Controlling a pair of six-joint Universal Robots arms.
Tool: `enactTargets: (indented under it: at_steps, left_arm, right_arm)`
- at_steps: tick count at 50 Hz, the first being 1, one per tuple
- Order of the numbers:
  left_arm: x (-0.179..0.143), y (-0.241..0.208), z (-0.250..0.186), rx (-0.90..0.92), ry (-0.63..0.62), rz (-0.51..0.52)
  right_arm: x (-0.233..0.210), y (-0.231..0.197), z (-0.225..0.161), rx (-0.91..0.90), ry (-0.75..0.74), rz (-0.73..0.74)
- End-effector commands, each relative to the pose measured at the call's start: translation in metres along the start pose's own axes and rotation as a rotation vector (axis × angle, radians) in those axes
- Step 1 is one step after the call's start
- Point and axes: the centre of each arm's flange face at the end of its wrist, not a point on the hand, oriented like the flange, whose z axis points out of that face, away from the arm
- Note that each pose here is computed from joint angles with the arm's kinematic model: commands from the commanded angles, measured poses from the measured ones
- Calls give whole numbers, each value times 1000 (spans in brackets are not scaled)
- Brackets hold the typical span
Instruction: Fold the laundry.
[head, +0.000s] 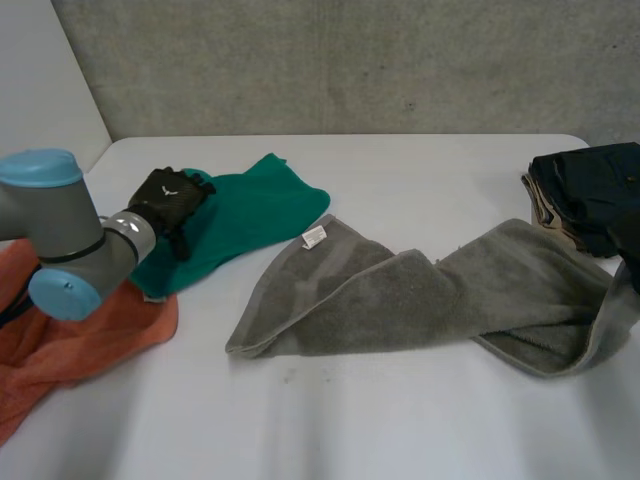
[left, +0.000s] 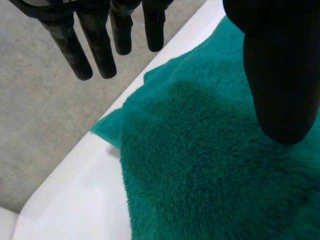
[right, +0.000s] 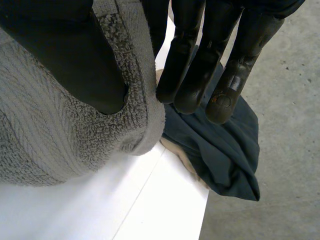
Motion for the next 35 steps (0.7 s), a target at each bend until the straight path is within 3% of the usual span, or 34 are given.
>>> enactTargets:
  at_steps: [1, 10, 19, 23, 27, 35]
  left_arm:
    - [9, 20, 28, -6, 12, 1]
    - [8, 22, 33, -23, -10, 3]
    - [-85, -67, 11, 245, -585, 0]
    - [-120, -82, -2, 304, -746, 5]
    - [-164, -63, -14, 214, -942, 38]
    - [-189, -58, -21, 173, -1089, 185]
  right_arm:
    - [-6, 5, 1, -11, -15, 0]
    - [-11, 11, 4, -33, -35, 5]
    - [-15, 9, 3, -28, -48, 3]
    - [-19, 7, 2, -22, -57, -2]
    - [-21, 6, 1, -18, -65, -4]
    - [-26, 6, -1, -17, -79, -5]
